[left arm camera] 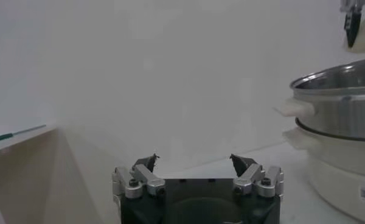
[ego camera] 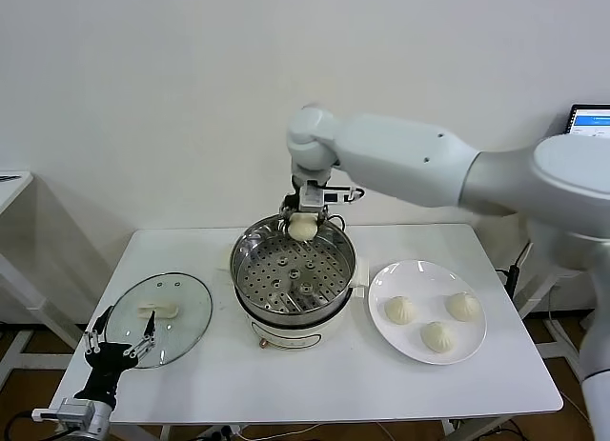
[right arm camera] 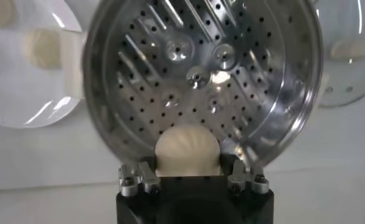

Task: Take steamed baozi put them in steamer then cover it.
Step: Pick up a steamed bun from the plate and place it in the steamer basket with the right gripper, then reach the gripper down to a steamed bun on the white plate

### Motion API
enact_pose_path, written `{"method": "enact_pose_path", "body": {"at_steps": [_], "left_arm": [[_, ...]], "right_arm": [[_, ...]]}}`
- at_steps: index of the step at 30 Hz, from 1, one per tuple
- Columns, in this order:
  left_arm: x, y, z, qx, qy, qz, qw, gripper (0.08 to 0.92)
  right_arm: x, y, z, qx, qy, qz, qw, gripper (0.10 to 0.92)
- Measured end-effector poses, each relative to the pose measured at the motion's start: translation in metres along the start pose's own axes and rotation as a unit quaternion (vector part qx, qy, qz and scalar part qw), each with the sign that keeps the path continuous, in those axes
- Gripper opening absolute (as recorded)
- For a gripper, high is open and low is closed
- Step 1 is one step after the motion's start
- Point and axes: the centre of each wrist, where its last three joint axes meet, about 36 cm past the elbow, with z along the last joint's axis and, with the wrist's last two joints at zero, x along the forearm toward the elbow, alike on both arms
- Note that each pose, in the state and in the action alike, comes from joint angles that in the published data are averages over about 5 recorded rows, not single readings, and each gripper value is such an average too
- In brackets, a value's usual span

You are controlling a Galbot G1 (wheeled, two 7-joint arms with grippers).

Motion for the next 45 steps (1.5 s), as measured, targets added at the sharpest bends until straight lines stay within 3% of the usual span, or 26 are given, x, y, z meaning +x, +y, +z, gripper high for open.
{"method": "enact_pose_path", "body": {"at_steps": [19, 28, 37, 45], "left_arm": [[0.000, 0.002, 0.001, 0.000, 0.002, -0.002, 1.000, 0.823], [0.000, 0.002, 0.003, 0.001, 0.003, -0.003, 1.000, 0.823], [0.001, -0.003, 0.000, 0.003, 0.000, 0.000, 1.000, 0.823], [0.004, -0.010, 0.000, 0.003, 0.002, 0.005, 1.000, 0.823]], "right_arm": [[-0.055, 0.006, 0.016, -0.052, -0.028, 0.018, 0.998, 0.686], [-0.055, 0.015, 0.019, -0.069, -0.033, 0.027, 0.997, 0.814], [-0.005, 0.036, 0.027, -0.098, -0.023, 0.038, 0.994, 0.823], [0.069, 0.093, 0.029, -0.165, -0.014, 0.040, 0.985, 0.823]]}}
